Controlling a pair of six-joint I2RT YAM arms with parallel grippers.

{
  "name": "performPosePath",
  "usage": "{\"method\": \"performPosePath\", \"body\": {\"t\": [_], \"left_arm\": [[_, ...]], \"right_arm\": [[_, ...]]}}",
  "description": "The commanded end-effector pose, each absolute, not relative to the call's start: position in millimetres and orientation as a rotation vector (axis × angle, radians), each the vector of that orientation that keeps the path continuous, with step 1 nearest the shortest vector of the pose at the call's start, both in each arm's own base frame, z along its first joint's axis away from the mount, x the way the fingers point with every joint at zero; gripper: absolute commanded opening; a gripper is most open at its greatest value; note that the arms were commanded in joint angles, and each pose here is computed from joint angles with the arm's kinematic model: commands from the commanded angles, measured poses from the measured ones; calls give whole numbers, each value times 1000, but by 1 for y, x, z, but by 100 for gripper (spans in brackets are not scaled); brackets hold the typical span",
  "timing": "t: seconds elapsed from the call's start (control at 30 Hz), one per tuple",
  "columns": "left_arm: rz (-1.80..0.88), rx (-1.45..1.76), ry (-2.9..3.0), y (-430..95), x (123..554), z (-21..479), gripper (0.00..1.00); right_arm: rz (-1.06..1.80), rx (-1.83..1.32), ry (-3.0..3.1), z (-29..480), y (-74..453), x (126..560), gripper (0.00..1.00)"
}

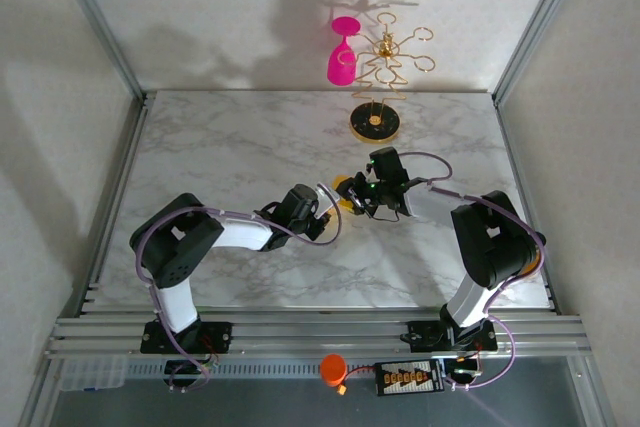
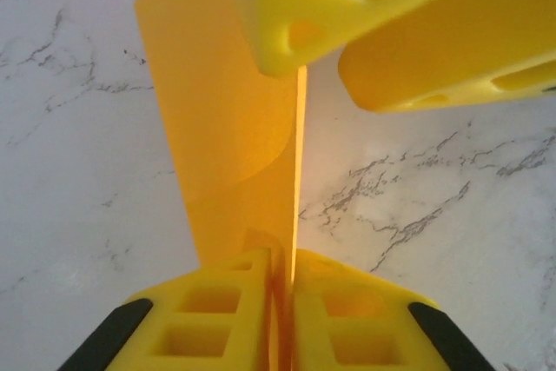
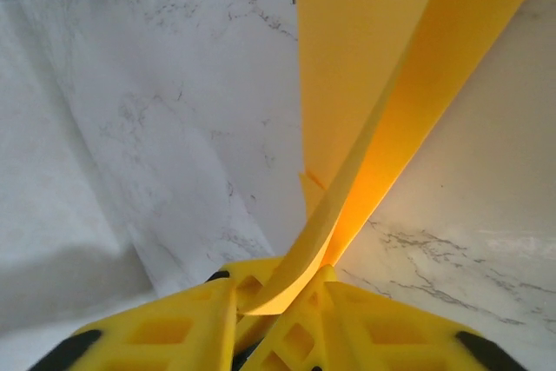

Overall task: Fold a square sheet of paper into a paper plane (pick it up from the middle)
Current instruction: Fold the wing for the fifth time at the center of the table.

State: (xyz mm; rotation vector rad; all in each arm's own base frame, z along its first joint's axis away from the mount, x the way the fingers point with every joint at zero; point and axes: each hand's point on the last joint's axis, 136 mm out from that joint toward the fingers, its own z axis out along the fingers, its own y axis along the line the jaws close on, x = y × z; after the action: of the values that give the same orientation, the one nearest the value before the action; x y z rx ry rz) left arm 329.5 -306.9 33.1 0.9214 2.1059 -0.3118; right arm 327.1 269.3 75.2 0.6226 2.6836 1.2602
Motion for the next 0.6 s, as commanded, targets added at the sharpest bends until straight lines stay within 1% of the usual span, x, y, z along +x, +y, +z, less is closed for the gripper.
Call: {"method": "performPosePath", "body": {"t": [0.0,0.17,0.23,0.33,0.43,0.57], "left_arm": [[-333,961,2106,-315,326,31,12],[-350,974,2122,-316,324,26,8],[-361,983,2131,-318,322,25,7],[-386,994,2137,-322,321,25,5],[-397,1009,2180,-321,317,20,4],[-440,1006,2209,-324,315,18,2]], "right_arm": [[1250,652,2691,76,266,331,38],[1216,665,2681,78,259,333,50],[1197,677,2673,79,254,335,57],[1164,688,2648,83,245,339,65],[1124,694,2626,86,235,343,69],[1083,704,2602,87,223,347,71]]}}
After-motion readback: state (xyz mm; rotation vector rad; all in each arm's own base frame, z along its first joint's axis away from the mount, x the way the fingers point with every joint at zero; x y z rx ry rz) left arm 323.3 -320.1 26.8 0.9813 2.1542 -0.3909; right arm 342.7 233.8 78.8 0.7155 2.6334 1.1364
